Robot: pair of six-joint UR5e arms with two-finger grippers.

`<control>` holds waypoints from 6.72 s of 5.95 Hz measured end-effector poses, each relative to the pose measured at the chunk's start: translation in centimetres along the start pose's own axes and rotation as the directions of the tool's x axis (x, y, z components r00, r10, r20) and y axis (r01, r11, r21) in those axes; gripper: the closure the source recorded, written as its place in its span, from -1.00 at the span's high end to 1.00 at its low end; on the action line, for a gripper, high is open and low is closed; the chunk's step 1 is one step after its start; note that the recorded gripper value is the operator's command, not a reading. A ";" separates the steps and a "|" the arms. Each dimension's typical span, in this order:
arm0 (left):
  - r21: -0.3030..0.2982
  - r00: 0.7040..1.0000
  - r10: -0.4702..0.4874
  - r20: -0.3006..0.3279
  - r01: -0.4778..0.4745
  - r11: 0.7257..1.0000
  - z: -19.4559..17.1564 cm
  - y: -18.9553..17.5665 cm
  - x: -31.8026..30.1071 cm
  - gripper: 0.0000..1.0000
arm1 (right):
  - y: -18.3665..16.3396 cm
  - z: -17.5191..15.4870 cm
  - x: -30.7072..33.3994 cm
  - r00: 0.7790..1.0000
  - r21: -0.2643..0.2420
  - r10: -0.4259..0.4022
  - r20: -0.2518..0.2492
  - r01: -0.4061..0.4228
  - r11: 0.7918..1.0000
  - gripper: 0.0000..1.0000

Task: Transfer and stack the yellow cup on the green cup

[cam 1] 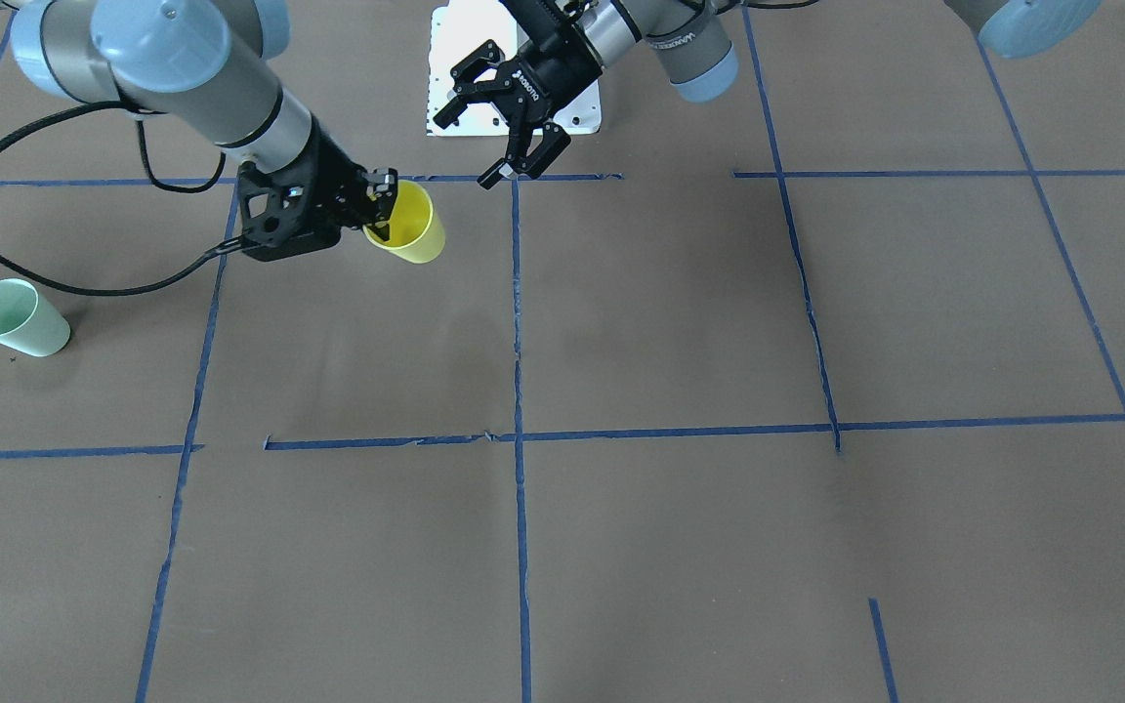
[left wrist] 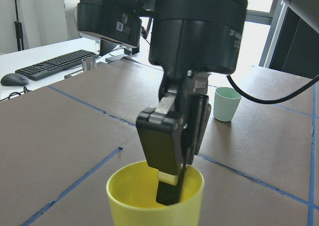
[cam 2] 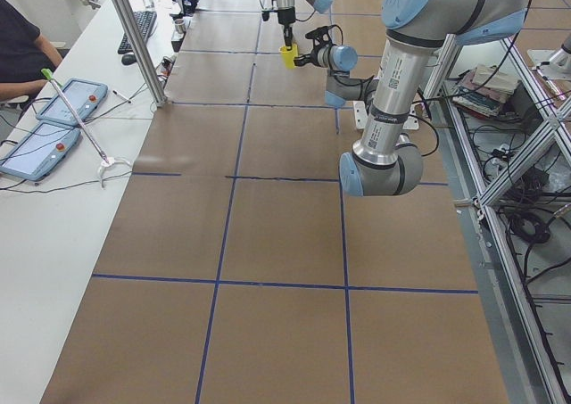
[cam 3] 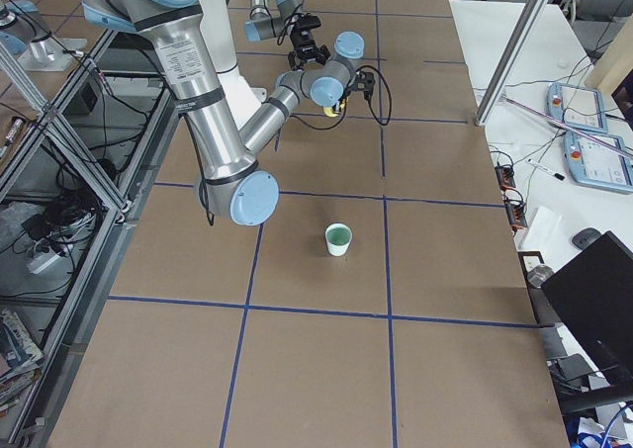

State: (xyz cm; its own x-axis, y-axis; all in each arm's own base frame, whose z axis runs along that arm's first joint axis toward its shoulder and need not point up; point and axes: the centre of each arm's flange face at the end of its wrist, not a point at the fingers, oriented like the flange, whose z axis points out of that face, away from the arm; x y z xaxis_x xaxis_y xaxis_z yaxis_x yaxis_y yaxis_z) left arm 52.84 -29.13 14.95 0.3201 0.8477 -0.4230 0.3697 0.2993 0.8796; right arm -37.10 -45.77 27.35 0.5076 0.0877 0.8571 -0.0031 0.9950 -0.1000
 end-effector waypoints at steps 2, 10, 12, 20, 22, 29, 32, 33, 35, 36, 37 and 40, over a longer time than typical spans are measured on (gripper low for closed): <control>-0.007 1.000 0.001 0.004 -0.001 1.000 0.2 0.1 0.0 0.98 | -4.5 -7.0 14.6 0.972 0.153 0.226 -0.065 -0.214 0.965 -1.00; -0.010 0.997 -0.049 0.067 0.050 0.999 1.0 1.5 -0.9 0.98 | 0.4 -8.9 34.5 0.898 0.264 0.307 -0.314 -0.228 0.937 -0.61; -0.010 0.997 -0.051 0.066 0.051 0.999 1.0 1.5 -0.8 0.98 | 0.5 -8.5 34.3 0.901 0.251 0.298 -0.316 -0.223 0.942 1.00; -0.311 0.862 -0.082 0.500 0.267 0.912 1.8 2.8 -18.4 0.95 | -0.9 -17.6 38.4 0.957 0.286 0.186 -0.223 -0.118 0.951 1.00; -0.545 0.814 0.087 0.574 0.300 0.783 -1.4 3.1 -27.8 0.95 | -1.7 -18.8 44.8 0.967 0.245 0.130 -0.220 -0.075 0.967 1.00; -0.653 0.746 -0.182 0.641 0.654 0.382 -32.2 2.0 -53.2 1.00 | -1.0 -17.9 50.4 0.974 0.159 -0.014 -0.226 0.051 0.986 1.00; -0.637 0.694 -0.218 0.687 0.718 0.279 -46.1 11.8 -54.7 1.00 | -0.3 -17.4 51.2 0.976 0.146 -0.001 -0.218 0.034 0.989 1.00; -0.648 0.697 -0.211 0.685 0.716 0.261 -47.8 13.7 -54.0 1.00 | -0.5 -17.3 51.3 0.977 0.143 0.001 -0.215 0.031 0.989 1.00; -0.642 0.682 -0.238 0.692 0.731 0.230 -49.1 15.6 -53.2 1.00 | -0.3 -17.2 51.3 0.981 0.138 0.003 -0.195 0.025 0.990 1.00; -0.631 0.663 -0.308 0.682 0.746 0.211 -49.4 17.0 -52.7 1.00 | -0.2 -17.1 51.3 0.982 0.135 0.004 -0.188 0.022 0.991 1.00; -0.621 0.645 -0.371 0.668 0.758 0.201 -50.0 18.1 -52.0 1.00 | 0.0 -17.0 51.5 0.983 0.132 0.007 -0.184 0.017 0.991 1.00; -0.579 0.620 -0.341 0.707 0.784 0.226 -52.8 17.1 -52.7 1.00 | 0.1 -16.9 51.7 0.983 0.130 0.014 -0.183 0.010 0.992 1.00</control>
State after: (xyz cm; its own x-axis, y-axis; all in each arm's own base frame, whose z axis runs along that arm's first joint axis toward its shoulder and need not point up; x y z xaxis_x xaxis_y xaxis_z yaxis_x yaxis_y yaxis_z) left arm -3.76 -45.51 63.80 0.6886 0.1138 -0.7161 -0.1704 0.9853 -0.0073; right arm 3.66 -41.97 63.11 0.6563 0.0914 0.7489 -0.1096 0.9937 -0.0252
